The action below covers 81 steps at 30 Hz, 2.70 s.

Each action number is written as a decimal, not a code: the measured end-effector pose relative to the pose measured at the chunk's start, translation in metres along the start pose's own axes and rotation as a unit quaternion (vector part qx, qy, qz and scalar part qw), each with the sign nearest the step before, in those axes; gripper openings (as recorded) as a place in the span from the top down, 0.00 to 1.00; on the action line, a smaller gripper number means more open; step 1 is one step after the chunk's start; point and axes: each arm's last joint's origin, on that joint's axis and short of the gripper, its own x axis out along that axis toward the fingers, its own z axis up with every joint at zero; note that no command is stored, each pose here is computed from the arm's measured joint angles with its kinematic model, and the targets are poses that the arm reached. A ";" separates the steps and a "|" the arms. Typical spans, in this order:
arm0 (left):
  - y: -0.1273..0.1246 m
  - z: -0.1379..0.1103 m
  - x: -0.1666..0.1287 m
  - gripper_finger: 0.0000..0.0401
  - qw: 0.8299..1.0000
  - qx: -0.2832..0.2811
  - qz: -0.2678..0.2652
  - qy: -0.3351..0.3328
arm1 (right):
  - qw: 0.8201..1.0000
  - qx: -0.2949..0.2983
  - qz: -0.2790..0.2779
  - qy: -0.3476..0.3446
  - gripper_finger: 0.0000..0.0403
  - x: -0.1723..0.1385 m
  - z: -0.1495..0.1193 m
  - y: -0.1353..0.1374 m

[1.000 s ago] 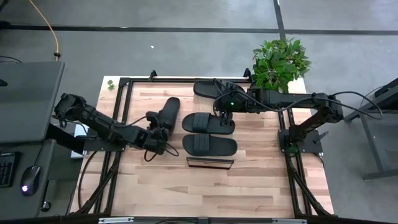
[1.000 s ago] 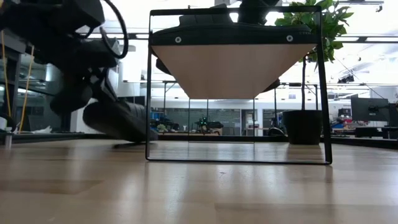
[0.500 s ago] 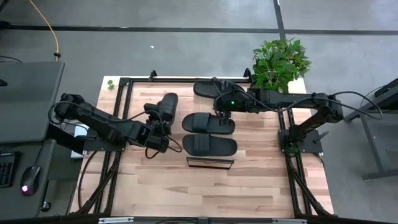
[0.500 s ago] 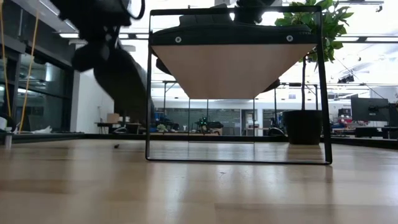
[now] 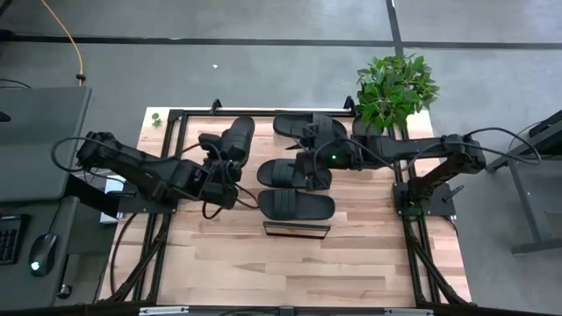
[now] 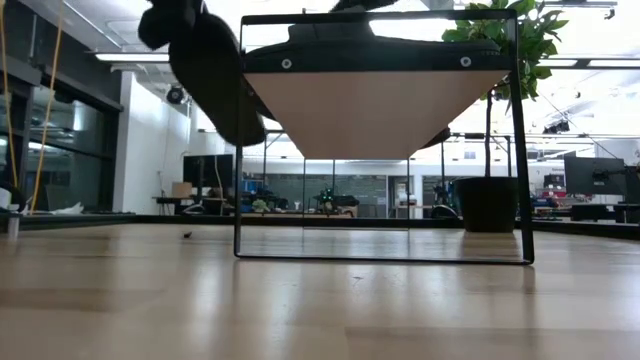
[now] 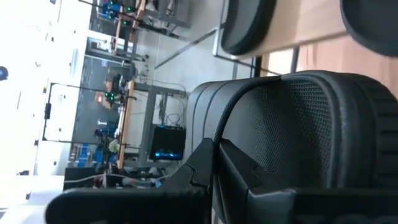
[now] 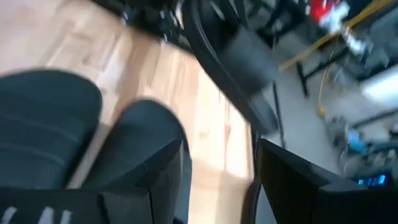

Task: Pick and place slides into the shelf
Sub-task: Put the black slipper on the shelf

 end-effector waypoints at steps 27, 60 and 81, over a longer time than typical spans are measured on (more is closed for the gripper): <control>0.032 0.052 0.010 0.99 0.992 -0.034 -0.036 -0.120 | 0.995 -0.048 -0.040 -0.072 0.52 0.019 0.026 0.025; 0.030 0.072 0.013 0.97 0.986 -0.022 -0.017 -0.163 | 0.993 -0.028 -0.055 -0.096 0.73 0.030 0.030 0.027; 0.057 0.046 -0.001 0.57 0.979 -0.117 -0.035 -0.162 | 0.992 0.009 -0.086 -0.096 0.92 0.027 0.034 0.009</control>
